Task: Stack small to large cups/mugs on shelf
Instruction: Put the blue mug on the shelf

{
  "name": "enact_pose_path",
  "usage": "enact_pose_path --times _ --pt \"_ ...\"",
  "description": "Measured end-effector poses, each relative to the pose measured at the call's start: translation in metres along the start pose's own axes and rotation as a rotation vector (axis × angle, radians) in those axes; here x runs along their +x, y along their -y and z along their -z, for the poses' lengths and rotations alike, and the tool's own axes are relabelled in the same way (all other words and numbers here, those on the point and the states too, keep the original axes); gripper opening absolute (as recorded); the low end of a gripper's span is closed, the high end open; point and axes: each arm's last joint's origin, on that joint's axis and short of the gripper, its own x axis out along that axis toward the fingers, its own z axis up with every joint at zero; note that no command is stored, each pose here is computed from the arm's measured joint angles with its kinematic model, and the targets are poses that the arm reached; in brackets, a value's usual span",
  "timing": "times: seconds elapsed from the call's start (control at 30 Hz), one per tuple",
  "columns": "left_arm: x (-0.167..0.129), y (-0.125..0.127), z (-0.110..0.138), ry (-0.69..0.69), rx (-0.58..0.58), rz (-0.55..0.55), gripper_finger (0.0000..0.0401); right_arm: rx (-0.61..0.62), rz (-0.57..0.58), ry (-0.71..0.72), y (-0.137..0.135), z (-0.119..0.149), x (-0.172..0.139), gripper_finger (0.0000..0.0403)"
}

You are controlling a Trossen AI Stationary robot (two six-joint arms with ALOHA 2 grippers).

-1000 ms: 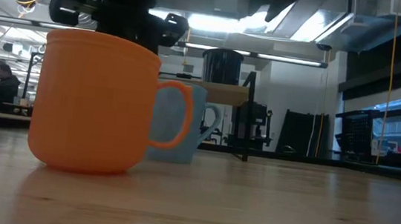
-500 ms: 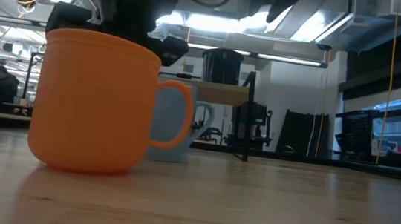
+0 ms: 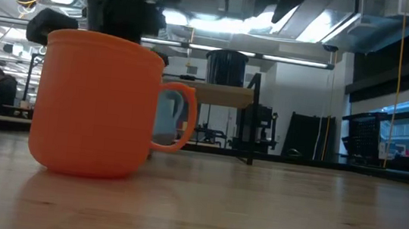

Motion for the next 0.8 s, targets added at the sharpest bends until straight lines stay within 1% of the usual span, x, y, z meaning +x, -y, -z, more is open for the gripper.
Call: enact_pose_path --times 0.1,0.23,0.33,0.5,0.63,0.8 --pt "-0.007 0.001 -0.005 0.049 0.011 -0.059 0.0019 0.001 0.002 0.001 0.0 0.0 0.0 0.0248" --pt "-0.015 0.0 -0.005 0.074 -0.013 -0.104 0.0015 0.001 0.002 0.001 0.0 0.0 0.0 0.0248" --pt "-0.015 0.003 0.001 0.004 -0.02 -0.076 0.0015 0.002 0.003 0.0 0.0 0.0 0.0 0.0248" --pt "-0.016 0.018 0.01 -0.128 -0.025 -0.009 0.0015 -0.003 0.008 -0.003 0.001 0.0 0.0 0.0248" --pt "-0.024 0.033 0.011 -0.177 -0.002 -0.046 0.0015 -0.005 0.009 -0.004 0.001 0.001 0.0 0.0248" --pt "-0.033 0.046 0.016 -0.227 -0.062 -0.034 0.0015 -0.01 0.013 -0.007 0.001 0.001 0.0 0.0248"
